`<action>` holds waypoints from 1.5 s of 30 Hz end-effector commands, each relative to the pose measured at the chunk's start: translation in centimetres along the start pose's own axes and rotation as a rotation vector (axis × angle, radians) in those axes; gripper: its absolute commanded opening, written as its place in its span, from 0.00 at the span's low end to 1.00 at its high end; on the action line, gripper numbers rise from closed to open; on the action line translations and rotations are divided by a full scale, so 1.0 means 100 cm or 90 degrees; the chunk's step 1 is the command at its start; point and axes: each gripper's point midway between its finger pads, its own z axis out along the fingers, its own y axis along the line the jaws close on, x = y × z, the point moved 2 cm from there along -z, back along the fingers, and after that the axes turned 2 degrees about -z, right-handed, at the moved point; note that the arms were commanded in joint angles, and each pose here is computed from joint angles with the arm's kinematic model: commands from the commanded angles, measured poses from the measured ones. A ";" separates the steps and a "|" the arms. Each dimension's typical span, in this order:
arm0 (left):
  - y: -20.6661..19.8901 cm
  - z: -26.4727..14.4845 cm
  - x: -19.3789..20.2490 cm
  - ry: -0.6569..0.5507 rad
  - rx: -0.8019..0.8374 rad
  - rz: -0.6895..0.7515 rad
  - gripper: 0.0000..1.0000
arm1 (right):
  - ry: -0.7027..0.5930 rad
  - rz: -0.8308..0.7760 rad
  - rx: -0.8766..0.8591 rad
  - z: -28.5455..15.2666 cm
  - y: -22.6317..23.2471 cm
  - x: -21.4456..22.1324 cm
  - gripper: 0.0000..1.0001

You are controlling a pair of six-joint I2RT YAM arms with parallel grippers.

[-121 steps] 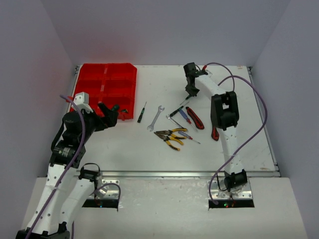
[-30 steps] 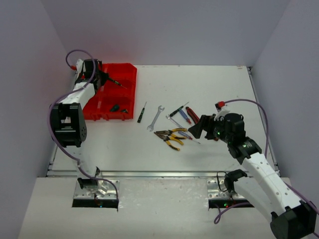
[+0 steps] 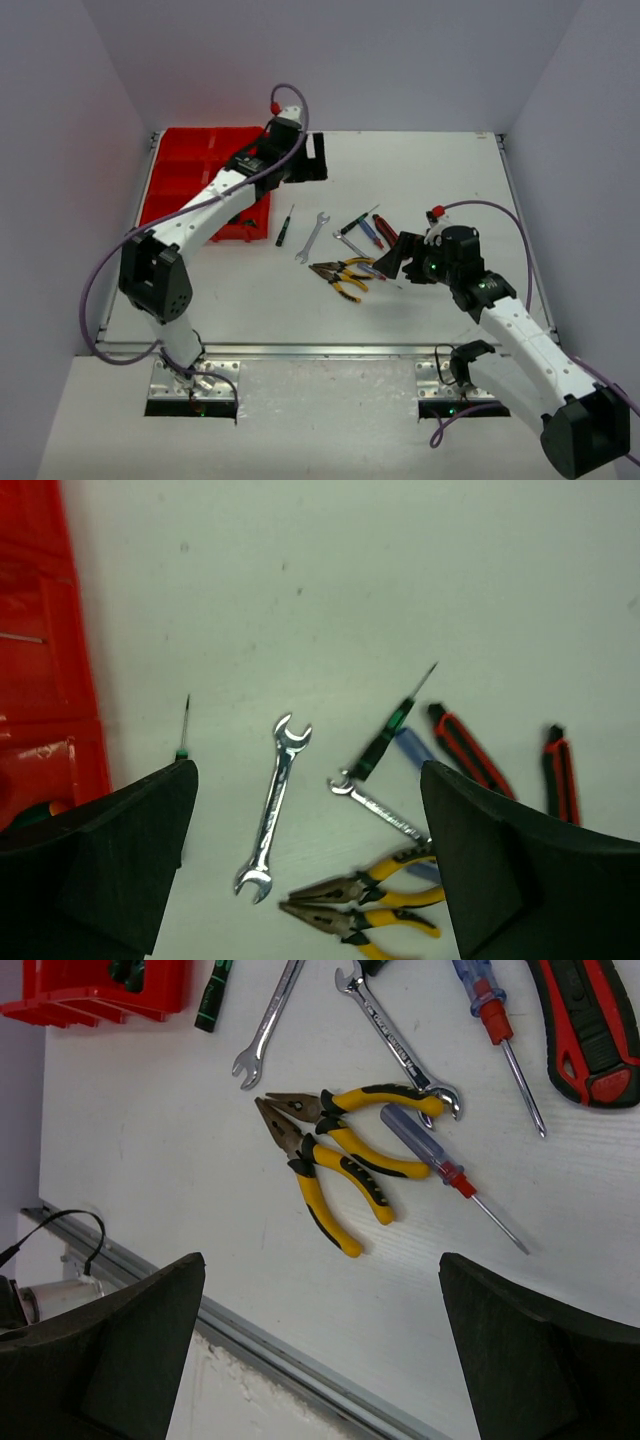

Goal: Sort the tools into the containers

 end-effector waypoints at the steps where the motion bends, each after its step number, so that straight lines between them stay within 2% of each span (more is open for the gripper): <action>1: 0.038 0.033 0.067 0.144 -0.095 0.127 0.81 | -0.041 -0.007 -0.037 -0.007 0.014 -0.015 0.99; 5: 0.047 0.052 0.099 0.221 -0.113 0.156 0.68 | -0.038 -0.016 -0.042 -0.009 0.011 -0.006 0.99; 8: 0.063 0.062 0.118 0.265 -0.160 0.179 0.63 | -0.034 -0.021 -0.045 -0.009 0.009 0.000 0.99; 11: 0.072 0.069 0.124 0.282 -0.192 0.192 0.63 | -0.032 -0.025 -0.052 -0.008 0.009 0.002 0.99; 19: 0.090 0.101 0.141 0.329 -0.192 0.189 0.62 | -0.024 -0.051 -0.100 -0.010 0.020 0.003 0.99; 24: 0.097 0.111 0.153 0.352 -0.178 0.173 0.58 | -0.033 -0.059 -0.103 -0.009 0.019 0.003 0.99; 25: 0.097 0.112 0.155 0.356 -0.175 0.172 0.55 | -0.033 -0.058 -0.103 -0.009 0.019 0.004 0.99; 27: 0.095 0.113 0.161 0.365 -0.160 0.165 0.34 | -0.028 -0.056 -0.103 -0.007 0.018 0.005 0.99; 31: 0.092 0.114 0.168 0.374 -0.141 0.154 0.14 | -0.020 -0.054 -0.104 -0.006 0.018 0.007 0.99; 33: 0.091 0.114 0.168 0.375 -0.135 0.152 0.11 | -0.023 -0.054 -0.106 -0.006 0.018 0.007 0.99; 35: 0.087 0.112 0.162 0.366 -0.128 0.149 0.00 | -0.032 -0.058 -0.112 -0.009 0.021 0.005 0.99; 40: 0.058 0.097 0.111 0.288 -0.076 0.153 0.00 | -0.037 -0.070 -0.113 -0.015 0.023 0.002 0.99; 45: 0.027 0.077 0.023 0.125 -0.029 0.230 0.00 | -0.047 -0.078 -0.112 -0.018 0.025 -0.001 0.99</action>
